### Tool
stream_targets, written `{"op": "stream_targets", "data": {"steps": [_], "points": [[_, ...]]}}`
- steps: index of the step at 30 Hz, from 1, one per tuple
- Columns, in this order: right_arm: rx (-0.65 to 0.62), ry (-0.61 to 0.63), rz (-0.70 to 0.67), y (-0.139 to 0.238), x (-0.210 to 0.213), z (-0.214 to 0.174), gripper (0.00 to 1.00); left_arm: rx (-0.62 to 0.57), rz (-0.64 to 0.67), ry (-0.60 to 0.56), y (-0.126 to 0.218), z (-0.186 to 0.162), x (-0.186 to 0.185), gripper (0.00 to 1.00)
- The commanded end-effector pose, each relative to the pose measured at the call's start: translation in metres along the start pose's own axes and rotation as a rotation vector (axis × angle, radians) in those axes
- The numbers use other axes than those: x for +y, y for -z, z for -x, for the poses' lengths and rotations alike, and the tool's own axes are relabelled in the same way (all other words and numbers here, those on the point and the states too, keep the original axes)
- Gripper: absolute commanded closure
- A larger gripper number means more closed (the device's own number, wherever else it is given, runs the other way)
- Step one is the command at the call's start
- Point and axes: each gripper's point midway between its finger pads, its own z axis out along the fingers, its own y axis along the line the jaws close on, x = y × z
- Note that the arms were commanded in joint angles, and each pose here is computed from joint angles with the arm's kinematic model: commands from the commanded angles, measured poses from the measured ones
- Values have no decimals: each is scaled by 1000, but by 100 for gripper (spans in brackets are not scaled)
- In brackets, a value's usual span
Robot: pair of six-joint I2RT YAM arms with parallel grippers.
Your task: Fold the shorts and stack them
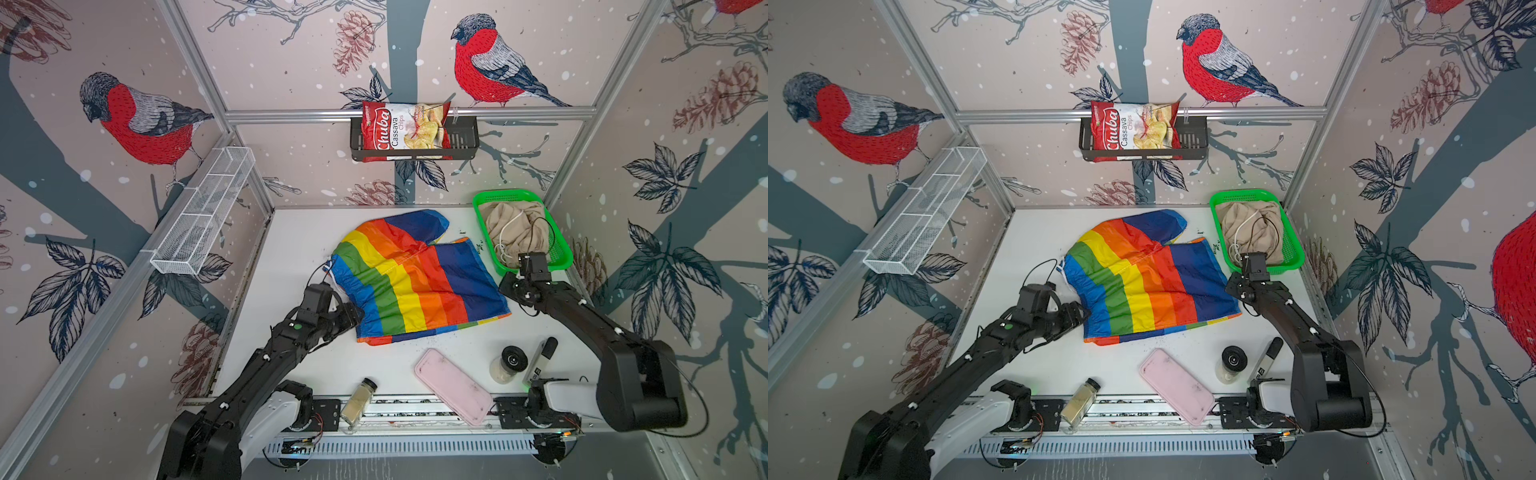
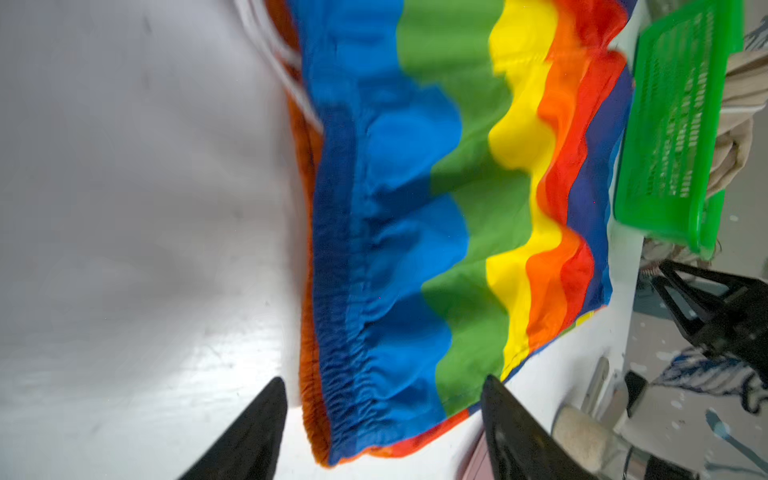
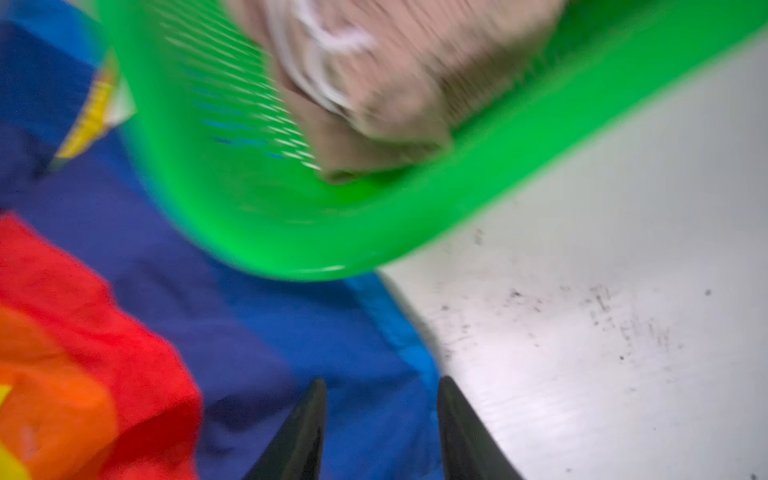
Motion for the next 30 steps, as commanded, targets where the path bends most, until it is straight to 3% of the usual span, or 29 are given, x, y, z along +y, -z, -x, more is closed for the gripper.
{"op": "stream_targets", "data": {"steps": [1, 5, 10, 15, 19, 21, 22, 25, 30], "points": [[-125, 105, -83, 28, 15, 18, 51, -137, 224, -36, 16, 34, 27, 26], [-204, 269, 53, 47, 94, 12, 51, -266, 270, -33, 11, 84, 23, 24], [-129, 472, 183, 29, 180, -40, 55, -377, 329, 52, -15, 137, 36, 20], [-43, 648, 311, 12, 250, -105, 58, -356, 338, 95, -57, 166, 36, 19], [58, 698, 406, -4, 278, -155, 60, -328, 286, 100, -91, 181, 27, 22], [130, 688, 453, -13, 282, -180, 61, -334, 296, 98, -103, 191, 29, 30], [162, 683, 469, -17, 282, -190, 62, -333, 299, 97, -109, 195, 29, 40], [227, 696, 496, -25, 285, -216, 67, -338, 308, 85, -124, 210, 28, 59], [295, 761, 574, -26, 309, -253, 75, -344, 345, 80, -142, 238, 38, 66]]}}
